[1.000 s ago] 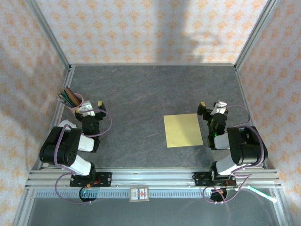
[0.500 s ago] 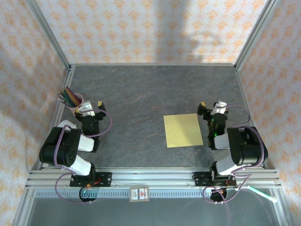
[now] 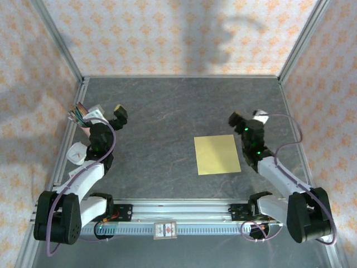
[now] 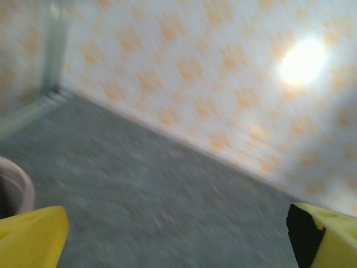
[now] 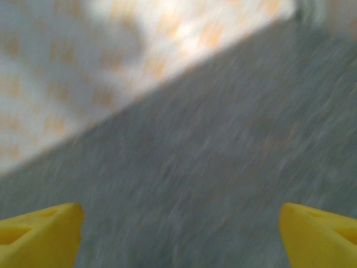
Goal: Fold a paper plane with a square sheet of paper (pick it up from the middle)
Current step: Move the square sheet of paper to the center of the table.
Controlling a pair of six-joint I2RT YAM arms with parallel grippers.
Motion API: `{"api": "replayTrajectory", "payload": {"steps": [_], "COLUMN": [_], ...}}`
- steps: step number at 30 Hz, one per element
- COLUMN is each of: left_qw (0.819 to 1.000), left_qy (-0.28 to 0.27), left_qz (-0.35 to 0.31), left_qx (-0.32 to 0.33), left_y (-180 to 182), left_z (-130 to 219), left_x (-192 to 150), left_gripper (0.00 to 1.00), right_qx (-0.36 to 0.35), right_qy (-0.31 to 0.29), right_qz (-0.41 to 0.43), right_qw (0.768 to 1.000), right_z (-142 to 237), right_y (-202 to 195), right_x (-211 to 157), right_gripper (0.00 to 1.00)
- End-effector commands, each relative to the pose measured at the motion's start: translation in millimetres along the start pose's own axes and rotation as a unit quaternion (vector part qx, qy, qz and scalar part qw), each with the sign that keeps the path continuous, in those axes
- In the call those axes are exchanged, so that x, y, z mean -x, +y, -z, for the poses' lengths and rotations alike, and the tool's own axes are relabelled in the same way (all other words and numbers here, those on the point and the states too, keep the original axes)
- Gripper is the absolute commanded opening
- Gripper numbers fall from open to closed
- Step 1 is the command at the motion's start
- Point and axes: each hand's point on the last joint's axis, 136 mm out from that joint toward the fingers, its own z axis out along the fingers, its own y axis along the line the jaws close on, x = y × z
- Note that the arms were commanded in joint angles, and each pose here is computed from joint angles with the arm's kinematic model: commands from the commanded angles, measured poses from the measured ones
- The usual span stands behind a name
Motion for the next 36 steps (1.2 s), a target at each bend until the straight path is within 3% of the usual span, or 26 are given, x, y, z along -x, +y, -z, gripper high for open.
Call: {"api": "replayTrajectory", "payload": {"steps": [1,8,16,20,24,27,31,36], "left_qw": [0.992,0.984,0.983,0.984,0.983,0.98,0.976,0.969], "left_qy": [0.106,0.156,0.166,0.171,0.184,0.199,0.214,0.22], "left_qz": [0.027,0.005,-0.005,-0.012,-0.014,-0.012,-0.03,-0.051], "left_qx": [-0.06,-0.091,-0.083,-0.044,-0.01,-0.013,-0.023,-0.103], "left_y": [-39,-72,-73,-59,-48,-50,-53,-76], "left_z": [11,16,15,13,11,11,13,24], "left_x": [-42,-71,-75,-79,-84,-90,-93,-93], "left_gripper": [0.99,0.99,0.99,0.99,0.99,0.99,0.99,0.99], "right_qx": [-0.047,-0.053,-0.045,-0.04,-0.005,0.048,0.122,0.147], "right_qy": [0.127,0.233,0.283,0.31,0.316,0.315,0.345,0.317], "right_qz": [0.014,0.066,0.124,0.132,0.096,0.072,0.073,0.169], "right_qw": [0.991,0.969,0.95,0.941,0.944,0.945,0.928,0.922], "right_z": [14,13,-8,-13,-21,-35,-46,-40], "right_y": [-6,5,23,36,78,132,203,214], "right_x": [-72,-150,-184,-205,-220,-227,-242,-206], "right_gripper": [0.87,0.82,0.76,0.74,0.72,0.72,0.7,0.72]}}
